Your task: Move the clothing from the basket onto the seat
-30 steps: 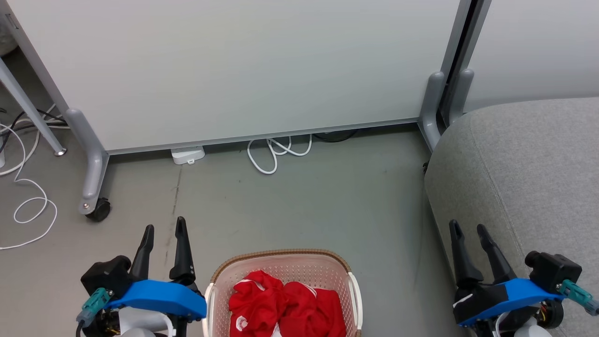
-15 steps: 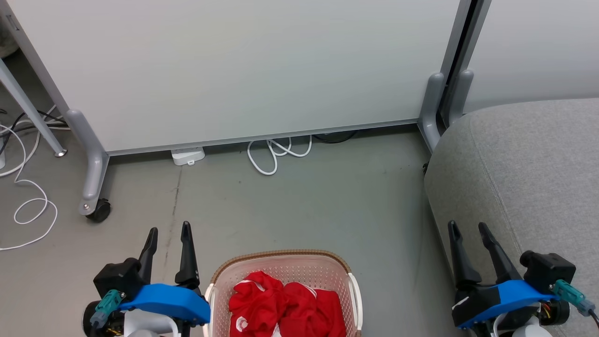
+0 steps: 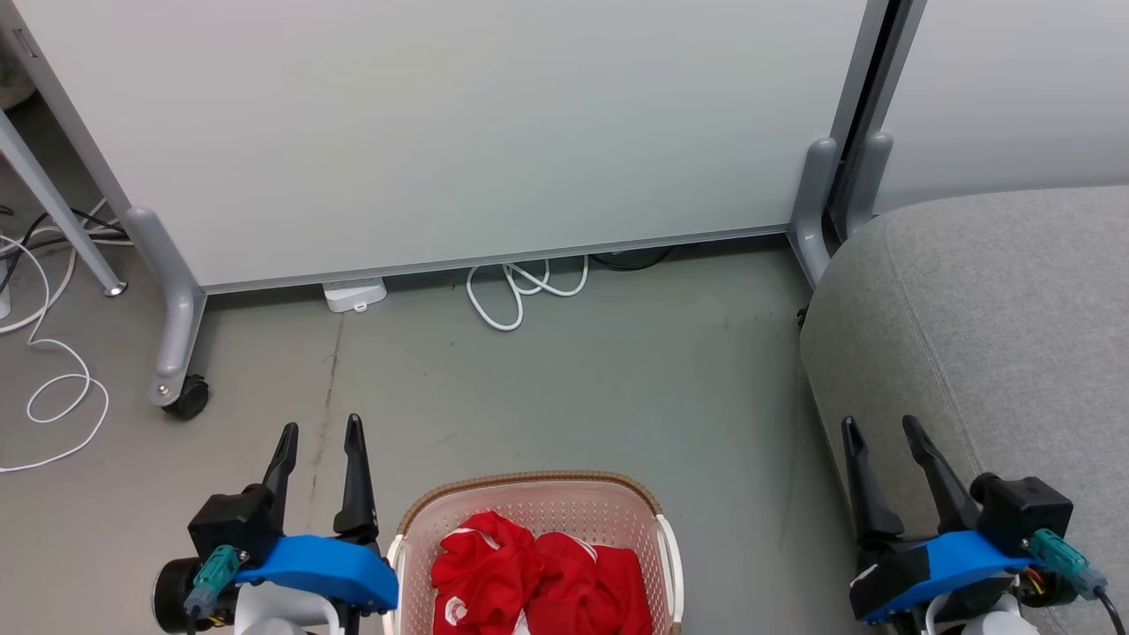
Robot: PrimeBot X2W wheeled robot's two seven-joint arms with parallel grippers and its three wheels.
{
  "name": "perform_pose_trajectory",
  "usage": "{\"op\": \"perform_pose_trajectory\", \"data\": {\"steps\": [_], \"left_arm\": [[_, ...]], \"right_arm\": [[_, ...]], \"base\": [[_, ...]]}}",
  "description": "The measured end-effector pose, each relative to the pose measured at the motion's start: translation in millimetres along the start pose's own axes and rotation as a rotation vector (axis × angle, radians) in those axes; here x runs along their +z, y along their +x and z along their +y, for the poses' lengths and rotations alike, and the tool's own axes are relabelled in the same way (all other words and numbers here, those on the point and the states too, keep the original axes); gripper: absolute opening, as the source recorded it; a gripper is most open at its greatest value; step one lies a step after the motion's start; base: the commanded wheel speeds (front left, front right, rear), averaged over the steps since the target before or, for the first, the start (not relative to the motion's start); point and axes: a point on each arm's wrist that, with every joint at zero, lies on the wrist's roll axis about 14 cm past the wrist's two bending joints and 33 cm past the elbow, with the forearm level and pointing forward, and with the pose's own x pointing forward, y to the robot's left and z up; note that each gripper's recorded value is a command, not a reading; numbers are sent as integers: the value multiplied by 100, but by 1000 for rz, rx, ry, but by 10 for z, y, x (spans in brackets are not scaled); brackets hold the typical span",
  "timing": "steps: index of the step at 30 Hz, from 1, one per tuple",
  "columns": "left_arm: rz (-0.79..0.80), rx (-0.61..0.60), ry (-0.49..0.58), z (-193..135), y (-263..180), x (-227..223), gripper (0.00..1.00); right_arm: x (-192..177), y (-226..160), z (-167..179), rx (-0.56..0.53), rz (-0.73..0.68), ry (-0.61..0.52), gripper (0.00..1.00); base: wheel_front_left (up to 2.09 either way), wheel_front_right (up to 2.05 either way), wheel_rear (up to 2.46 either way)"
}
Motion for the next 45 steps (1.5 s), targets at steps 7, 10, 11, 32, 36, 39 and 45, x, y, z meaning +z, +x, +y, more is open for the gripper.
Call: {"op": "perform_pose_trajectory", "data": {"steps": [7, 10, 11, 32, 36, 39, 45], "left_arm": [[-10, -12, 41, -24, -3, 11, 100], [-13, -17, 56, -35, -3, 13, 100], [-13, -19, 62, -39, -3, 12, 100], [-7, -33, 88, -83, 19, -32, 100], [11, -35, 88, -90, 32, -92, 100], [38, -38, 95, -104, 51, -180, 100], [127, -63, 103, -163, 129, -480, 100]], "right_arm": [[17, -2, 11, 10, -7, -49, 100], [23, -3, 16, 14, -10, -66, 100], [24, -5, 18, 15, -10, -73, 100], [0, 2, -4, 15, -2, -114, 100], [-10, 4, 8, 19, 0, -114, 100], [-2, 27, 30, 27, -2, -115, 100], [-22, 103, 61, 41, 4, -117, 100]], "base": [[0, 0, 0], [0, 0, 0], [0, 0, 0], [0, 0, 0], [0, 0, 0], [0, 0, 0], [0, 0, 0]]}}
